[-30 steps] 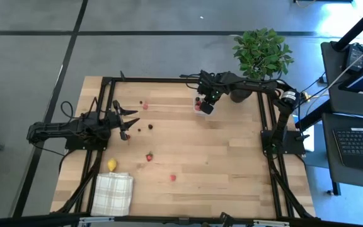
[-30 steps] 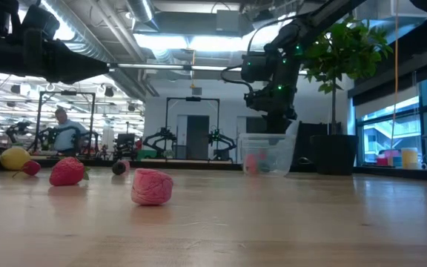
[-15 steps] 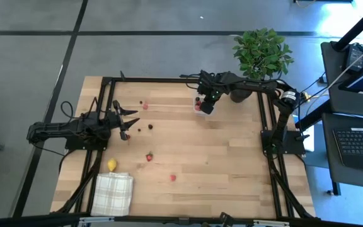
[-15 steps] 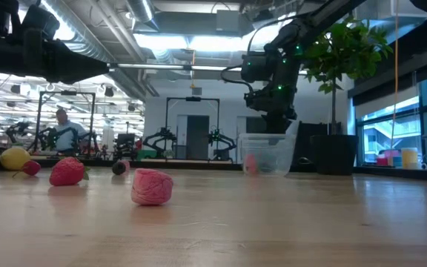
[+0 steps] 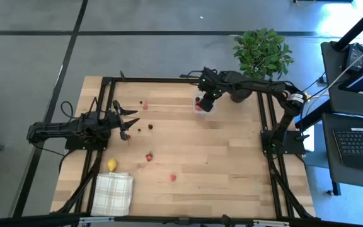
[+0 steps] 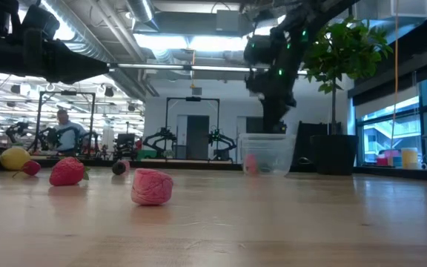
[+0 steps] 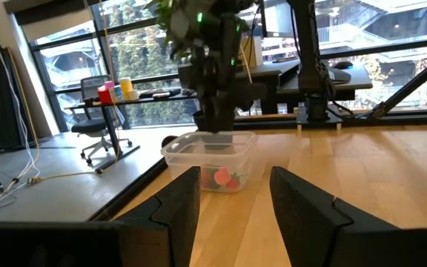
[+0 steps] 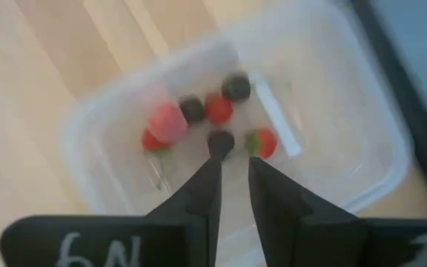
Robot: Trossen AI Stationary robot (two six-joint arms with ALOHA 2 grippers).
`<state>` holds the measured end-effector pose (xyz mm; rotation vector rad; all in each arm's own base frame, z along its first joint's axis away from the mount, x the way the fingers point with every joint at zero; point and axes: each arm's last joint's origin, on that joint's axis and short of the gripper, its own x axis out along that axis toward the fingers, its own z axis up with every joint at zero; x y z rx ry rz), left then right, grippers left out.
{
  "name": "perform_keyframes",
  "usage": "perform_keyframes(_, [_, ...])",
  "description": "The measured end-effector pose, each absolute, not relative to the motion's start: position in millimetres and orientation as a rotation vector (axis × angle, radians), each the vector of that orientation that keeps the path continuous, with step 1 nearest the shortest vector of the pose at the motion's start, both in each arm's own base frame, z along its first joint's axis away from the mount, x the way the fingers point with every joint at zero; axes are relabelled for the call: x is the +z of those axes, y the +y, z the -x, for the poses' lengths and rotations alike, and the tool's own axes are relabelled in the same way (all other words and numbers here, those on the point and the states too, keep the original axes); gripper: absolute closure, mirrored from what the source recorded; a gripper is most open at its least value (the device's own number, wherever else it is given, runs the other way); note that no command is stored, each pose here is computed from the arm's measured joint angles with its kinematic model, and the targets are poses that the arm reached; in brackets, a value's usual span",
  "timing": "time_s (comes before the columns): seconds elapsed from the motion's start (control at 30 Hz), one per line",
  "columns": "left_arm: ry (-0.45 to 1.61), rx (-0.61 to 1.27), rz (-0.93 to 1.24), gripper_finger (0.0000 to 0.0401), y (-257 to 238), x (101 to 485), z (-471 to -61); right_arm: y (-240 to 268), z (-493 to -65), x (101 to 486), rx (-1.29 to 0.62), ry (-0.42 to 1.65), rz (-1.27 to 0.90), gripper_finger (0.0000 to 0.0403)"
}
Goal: Pick and placing Produce into tupperware
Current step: Put the bottom peach into the transparent bin
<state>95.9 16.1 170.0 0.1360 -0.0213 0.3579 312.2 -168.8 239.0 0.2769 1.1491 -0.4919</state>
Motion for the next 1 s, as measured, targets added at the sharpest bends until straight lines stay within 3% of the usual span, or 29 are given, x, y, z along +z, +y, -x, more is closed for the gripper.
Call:
perform_keyframes(0.17, [-0.021, 0.358, -0.136, 0.0244, 16.1, 170.1, -95.9, -150.2, -315.0, 270.8, -0.446, 0.996, -0.211, 0.033])
perform_keyframes(0.47, [-0.022, 0.358, -0.136, 0.0244, 16.1, 170.1, -95.9, -85.3, -345.7, 287.2, -0.099, 0.808, -0.085, 0.033])
perform_keyframes(0.73, [-0.021, 0.358, -0.136, 0.0244, 16.1, 170.1, -95.9, -14.4, -363.5, 257.7, 0.208, 0.57, 0.023, 0.033])
perform_keyframes(1.0, [-0.022, 0.358, -0.136, 0.0244, 16.1, 170.1, -95.9, 36.1, -345.8, 209.3, 0.341, 0.338, 0.08, 0.033])
